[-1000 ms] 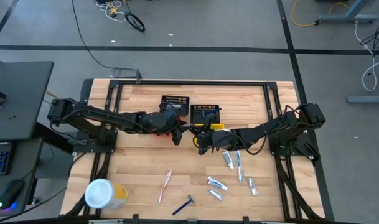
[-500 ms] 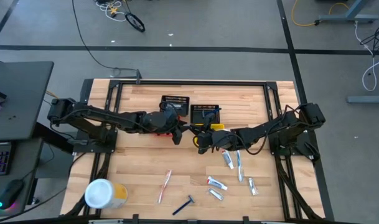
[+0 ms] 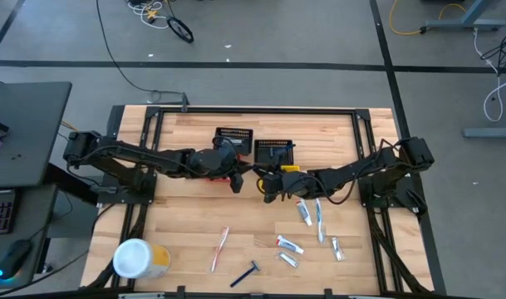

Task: Pick & Place Travel size toiletries
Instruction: Put the silver nail cutter into the left black bin, then put the blue razor into the right black bin

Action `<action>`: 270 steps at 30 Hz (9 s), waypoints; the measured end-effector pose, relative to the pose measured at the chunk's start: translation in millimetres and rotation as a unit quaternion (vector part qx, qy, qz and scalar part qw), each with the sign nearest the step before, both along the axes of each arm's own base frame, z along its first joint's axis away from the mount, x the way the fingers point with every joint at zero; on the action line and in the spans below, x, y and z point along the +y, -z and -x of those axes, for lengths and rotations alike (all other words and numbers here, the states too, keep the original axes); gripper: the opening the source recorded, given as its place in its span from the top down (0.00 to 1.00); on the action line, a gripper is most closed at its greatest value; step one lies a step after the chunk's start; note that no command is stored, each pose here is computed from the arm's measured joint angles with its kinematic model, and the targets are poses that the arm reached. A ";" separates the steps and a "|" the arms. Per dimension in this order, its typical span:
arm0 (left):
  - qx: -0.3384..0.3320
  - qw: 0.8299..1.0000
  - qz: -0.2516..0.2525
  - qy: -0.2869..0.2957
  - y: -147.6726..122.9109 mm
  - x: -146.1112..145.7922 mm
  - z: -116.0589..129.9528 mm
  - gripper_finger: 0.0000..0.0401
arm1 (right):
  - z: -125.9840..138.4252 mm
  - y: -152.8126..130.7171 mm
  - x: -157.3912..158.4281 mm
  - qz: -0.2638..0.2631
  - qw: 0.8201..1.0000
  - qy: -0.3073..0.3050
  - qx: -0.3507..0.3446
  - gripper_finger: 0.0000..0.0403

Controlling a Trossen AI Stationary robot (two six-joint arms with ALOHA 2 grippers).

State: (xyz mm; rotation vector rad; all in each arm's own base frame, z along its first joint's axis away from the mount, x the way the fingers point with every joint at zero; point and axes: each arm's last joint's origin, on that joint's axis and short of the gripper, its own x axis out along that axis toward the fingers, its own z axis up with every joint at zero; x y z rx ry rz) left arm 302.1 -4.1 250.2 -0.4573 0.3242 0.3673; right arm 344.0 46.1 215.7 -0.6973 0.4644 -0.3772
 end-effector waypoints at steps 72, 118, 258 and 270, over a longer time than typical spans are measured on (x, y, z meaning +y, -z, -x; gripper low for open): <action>0.136 0.975 -0.029 0.176 49.7 -53.4 -20.3 0.61 | 30.0 46.5 -5.9 -0.251 0.940 -0.013 0.229 0.75; 0.269 0.951 0.101 0.119 86.2 -291.4 -33.9 0.62 | 11.0 30.3 -12.6 -0.122 0.971 -0.120 0.166 0.75; 0.370 0.823 -0.419 0.107 23.9 -76.3 -118.1 0.73 | 46.6 16.8 2.2 -0.122 0.979 0.049 0.155 0.92; 0.349 0.853 -0.385 0.044 22.6 -75.0 -118.0 0.56 | 54.4 22.3 -20.6 -0.133 0.965 0.165 0.155 0.92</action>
